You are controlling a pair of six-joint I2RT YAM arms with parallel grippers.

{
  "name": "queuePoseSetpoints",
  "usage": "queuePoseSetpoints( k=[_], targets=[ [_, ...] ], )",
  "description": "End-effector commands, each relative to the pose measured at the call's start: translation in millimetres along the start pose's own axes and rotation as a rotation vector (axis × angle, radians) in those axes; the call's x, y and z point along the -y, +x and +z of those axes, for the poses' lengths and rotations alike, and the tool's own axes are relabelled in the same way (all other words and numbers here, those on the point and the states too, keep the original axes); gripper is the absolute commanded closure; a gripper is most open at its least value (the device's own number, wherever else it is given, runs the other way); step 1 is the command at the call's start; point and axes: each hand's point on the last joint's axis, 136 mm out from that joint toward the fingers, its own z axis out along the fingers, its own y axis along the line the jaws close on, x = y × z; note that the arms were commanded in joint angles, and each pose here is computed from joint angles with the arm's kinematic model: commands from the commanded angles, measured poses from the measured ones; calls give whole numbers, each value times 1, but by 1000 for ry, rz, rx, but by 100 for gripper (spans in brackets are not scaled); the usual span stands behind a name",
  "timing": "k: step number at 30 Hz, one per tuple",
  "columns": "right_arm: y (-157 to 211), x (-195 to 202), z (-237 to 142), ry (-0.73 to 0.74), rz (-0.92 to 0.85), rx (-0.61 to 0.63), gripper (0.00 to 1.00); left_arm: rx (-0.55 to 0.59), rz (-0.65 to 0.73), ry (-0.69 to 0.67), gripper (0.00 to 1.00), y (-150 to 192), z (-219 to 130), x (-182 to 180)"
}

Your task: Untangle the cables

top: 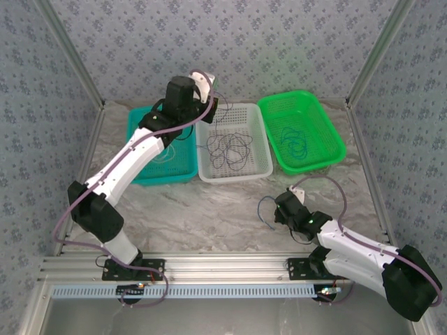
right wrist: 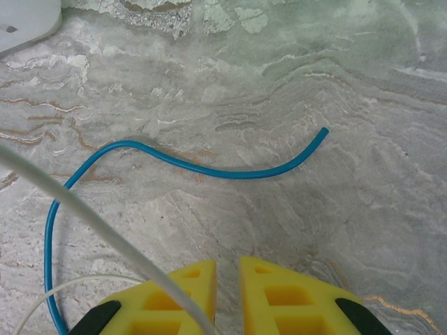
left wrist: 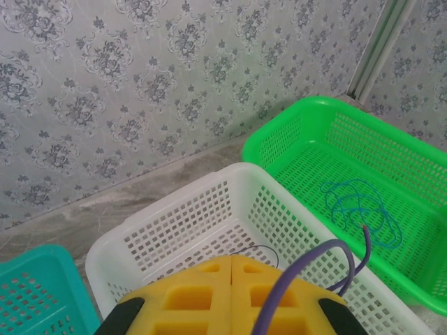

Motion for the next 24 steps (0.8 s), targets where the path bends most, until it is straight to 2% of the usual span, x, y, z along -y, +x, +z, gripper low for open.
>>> queuePoseSetpoints(
  k=[1,5,8,13,17,21,24],
  targets=[
    [-4,-1,-3,10,-5,-4,81,49,-20,32,100,-19,3,3],
    [-4,-1,-3,10,-6,-4,81,30,-30,46,99,-15,13,5],
    [-4,-1,-3,10,-5,-5,80,-35,-33,47,98,0,29,4],
    [-3,-1,-4,10,-8,-8,80,-145,-46,41,86,32,56,2],
    [-3,-2,-4,6,-11,-12,79,-206,-52,1,69,54,70,-5],
    [-6,-3,-7,3,-11,-7,72,-272,-62,-52,49,74,72,-14],
    [-8,-4,-12,-6,-7,3,69,-265,-82,-61,36,80,66,-14]
  ],
)
